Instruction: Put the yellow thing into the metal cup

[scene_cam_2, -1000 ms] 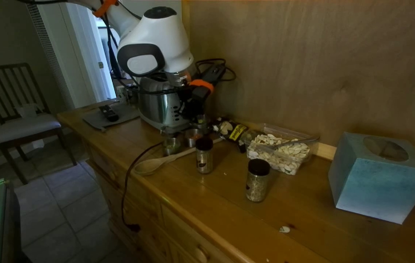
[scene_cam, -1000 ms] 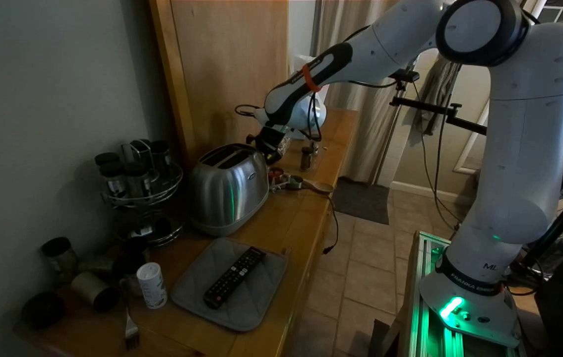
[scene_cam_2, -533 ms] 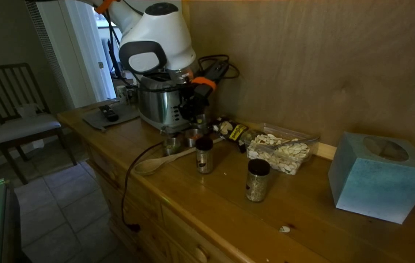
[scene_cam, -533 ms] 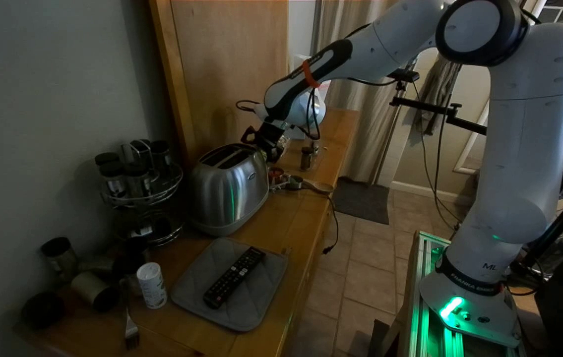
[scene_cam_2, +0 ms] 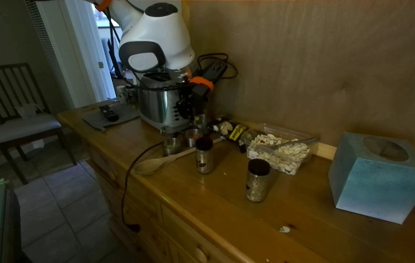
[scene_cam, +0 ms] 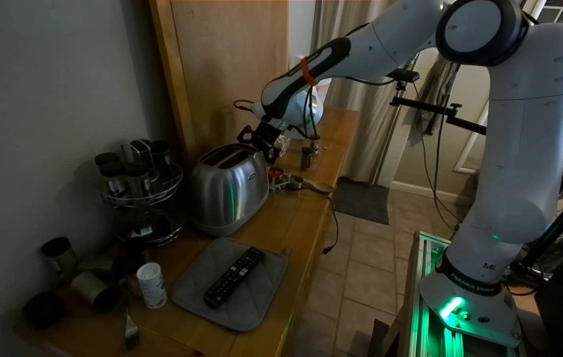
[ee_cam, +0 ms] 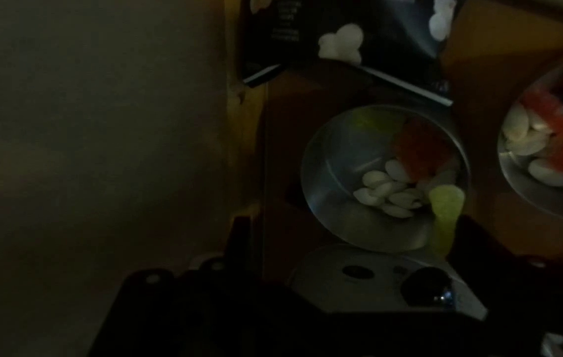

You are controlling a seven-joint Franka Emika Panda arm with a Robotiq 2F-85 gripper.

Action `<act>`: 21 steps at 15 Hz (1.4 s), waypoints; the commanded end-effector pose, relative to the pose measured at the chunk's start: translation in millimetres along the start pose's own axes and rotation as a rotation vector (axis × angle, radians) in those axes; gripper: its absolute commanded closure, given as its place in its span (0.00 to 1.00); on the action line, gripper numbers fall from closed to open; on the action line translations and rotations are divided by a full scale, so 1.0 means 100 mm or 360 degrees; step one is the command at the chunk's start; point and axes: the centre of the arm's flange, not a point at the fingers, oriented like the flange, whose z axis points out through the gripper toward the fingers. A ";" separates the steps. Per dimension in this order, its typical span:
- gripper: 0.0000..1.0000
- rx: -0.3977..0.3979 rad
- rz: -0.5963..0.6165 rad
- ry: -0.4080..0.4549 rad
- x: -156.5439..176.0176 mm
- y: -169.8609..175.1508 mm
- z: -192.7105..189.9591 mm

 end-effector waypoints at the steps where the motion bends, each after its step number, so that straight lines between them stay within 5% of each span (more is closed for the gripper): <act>1: 0.00 -0.0040 0.0043 0.0057 -0.04 0.06 0.10; 21: 0.00 0.0010 0.0204 0.0130 -0.20 -0.02 0.17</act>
